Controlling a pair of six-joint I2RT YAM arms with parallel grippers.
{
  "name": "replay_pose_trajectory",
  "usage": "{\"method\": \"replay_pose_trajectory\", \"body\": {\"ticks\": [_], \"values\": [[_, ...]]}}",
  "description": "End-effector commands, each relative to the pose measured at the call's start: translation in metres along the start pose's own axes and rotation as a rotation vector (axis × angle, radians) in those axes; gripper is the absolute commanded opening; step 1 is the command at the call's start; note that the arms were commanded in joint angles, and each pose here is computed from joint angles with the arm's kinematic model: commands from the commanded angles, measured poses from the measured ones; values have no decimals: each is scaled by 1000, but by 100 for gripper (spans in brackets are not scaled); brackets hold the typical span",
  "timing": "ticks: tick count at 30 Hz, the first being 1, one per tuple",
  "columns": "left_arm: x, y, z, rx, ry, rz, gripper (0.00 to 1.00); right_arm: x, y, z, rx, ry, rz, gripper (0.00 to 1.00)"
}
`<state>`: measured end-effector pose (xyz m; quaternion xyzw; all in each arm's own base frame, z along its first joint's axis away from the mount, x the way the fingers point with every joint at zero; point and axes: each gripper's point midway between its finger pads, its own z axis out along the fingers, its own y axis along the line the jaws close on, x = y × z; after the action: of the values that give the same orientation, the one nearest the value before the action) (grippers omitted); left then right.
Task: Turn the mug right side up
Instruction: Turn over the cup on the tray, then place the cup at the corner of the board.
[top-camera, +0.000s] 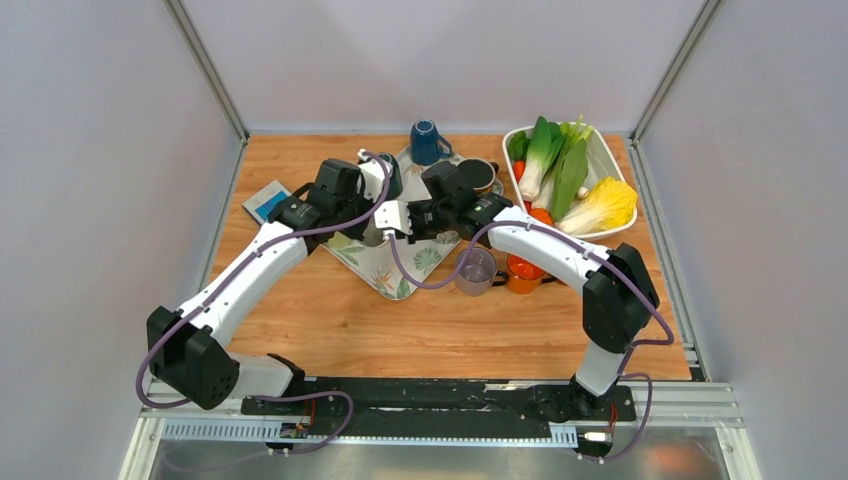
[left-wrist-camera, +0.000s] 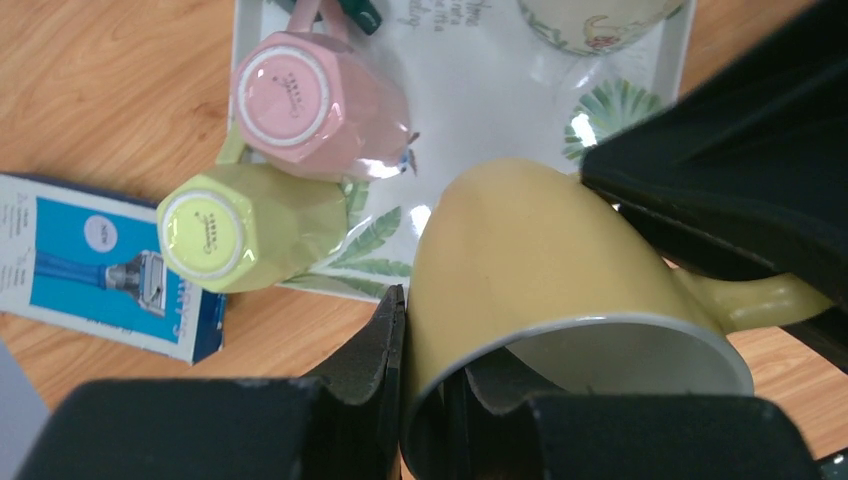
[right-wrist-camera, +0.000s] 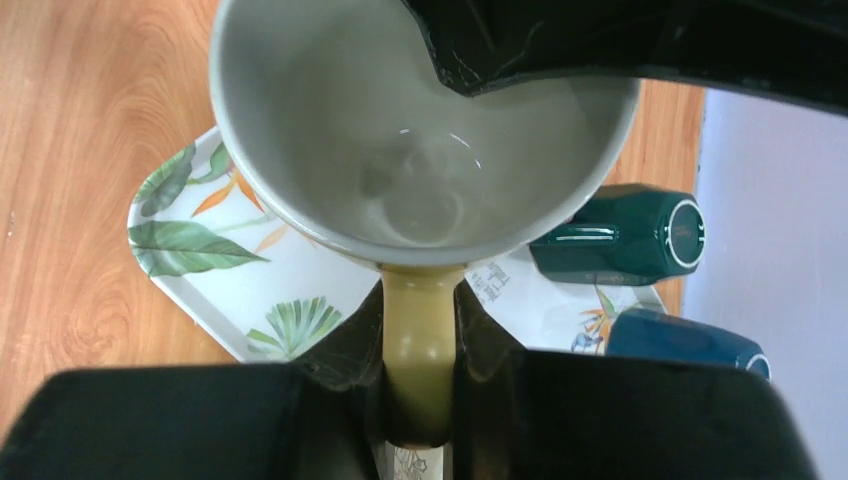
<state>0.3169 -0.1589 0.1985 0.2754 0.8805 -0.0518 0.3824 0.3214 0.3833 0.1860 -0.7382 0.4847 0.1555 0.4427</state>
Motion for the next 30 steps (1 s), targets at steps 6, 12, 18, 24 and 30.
{"method": "replay_pose_trajectory", "body": {"ticks": [6,12,18,24,30], "values": [[-57,-5,-29,148,-192,-90,49,-2,-7,-2,31,4,-24,0],[-57,-6,-46,229,-220,-90,62,9,-13,-8,64,8,61,0],[-68,1,-76,207,-393,-102,71,-3,-32,-34,98,-70,149,0],[-98,21,-105,72,-693,-77,75,0,-67,-99,195,-173,416,0],[-111,2,-92,184,-727,35,76,58,-90,-212,474,-125,613,0]]}}
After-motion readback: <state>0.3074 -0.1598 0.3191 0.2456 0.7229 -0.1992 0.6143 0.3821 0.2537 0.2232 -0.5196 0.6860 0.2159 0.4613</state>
